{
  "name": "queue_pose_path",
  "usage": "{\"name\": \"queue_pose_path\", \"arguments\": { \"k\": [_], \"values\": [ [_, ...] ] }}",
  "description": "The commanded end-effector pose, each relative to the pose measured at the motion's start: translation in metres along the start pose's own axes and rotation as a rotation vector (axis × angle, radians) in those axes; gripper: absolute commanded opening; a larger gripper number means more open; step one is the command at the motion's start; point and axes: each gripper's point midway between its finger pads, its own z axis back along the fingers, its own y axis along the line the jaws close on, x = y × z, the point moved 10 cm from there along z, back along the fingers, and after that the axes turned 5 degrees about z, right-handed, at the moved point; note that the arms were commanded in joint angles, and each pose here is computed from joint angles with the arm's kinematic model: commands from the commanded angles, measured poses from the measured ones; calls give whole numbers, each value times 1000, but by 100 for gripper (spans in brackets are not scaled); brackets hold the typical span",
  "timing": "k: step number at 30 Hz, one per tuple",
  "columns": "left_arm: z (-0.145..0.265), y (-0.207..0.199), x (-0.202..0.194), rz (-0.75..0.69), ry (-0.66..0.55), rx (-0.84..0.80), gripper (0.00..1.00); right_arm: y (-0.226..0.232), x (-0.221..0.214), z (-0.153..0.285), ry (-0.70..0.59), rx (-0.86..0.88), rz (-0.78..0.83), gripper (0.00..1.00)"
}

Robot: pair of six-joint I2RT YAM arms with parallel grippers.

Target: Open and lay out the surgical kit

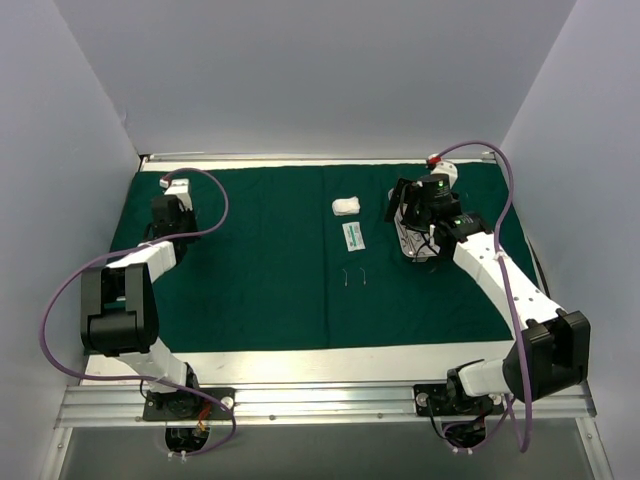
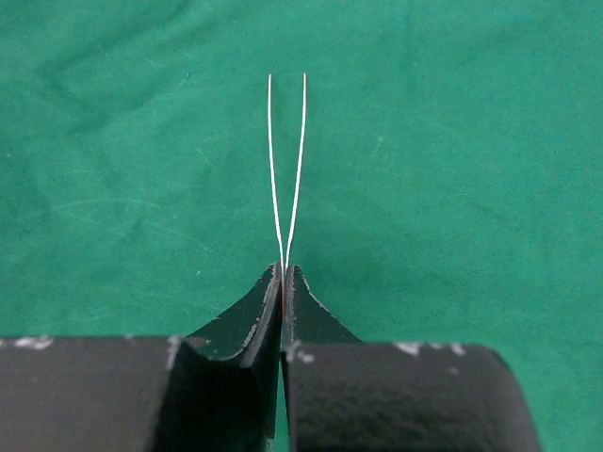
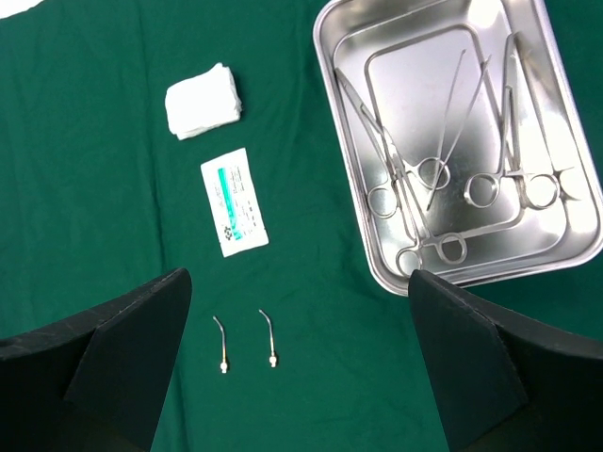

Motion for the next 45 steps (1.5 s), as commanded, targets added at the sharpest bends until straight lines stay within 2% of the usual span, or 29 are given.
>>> {"name": "queue_pose_path", "arguments": {
  "k": [1, 11, 22, 26, 27, 30, 32, 33, 35, 36, 40, 45],
  "values": [
    [-3, 1, 16, -5, -38, -17, 9, -1, -1, -5, 3, 11, 4, 95],
    [-13, 6, 5, -32, 19, -20, 15, -3, -6, -9, 22, 14, 9, 94],
    [-10, 10, 3, -33, 27, 1, 22, -4, -9, -10, 32, 26, 8, 94],
    [-7, 9, 6, -10, 27, -11, 34, -5, -10, -10, 37, 17, 8, 94],
    [-6, 9, 8, -10, 24, -12, 44, -6, -9, -10, 34, 10, 7, 94],
    [7, 4, 21, 58, -6, -14, 59, -11, -7, -12, 30, -25, -3, 94],
    [16, 4, 31, 78, -21, -5, 66, -16, -5, -15, 35, -50, -22, 94],
    [27, 2, 42, 98, -57, -5, 73, -18, -6, -19, 46, -64, -30, 94],
    [41, 2, 46, 120, -36, 19, 79, -27, -3, -24, 55, -107, -66, 92],
    [53, 2, 61, 141, -76, 40, 82, -30, -4, -30, 71, -128, -74, 92],
    [90, 5, 71, 223, -71, 115, 100, -42, -2, -51, 116, -201, -120, 85],
    [123, -1, 65, 275, -77, 140, 95, -59, -1, -84, 170, -283, -170, 75]
  ]
}}
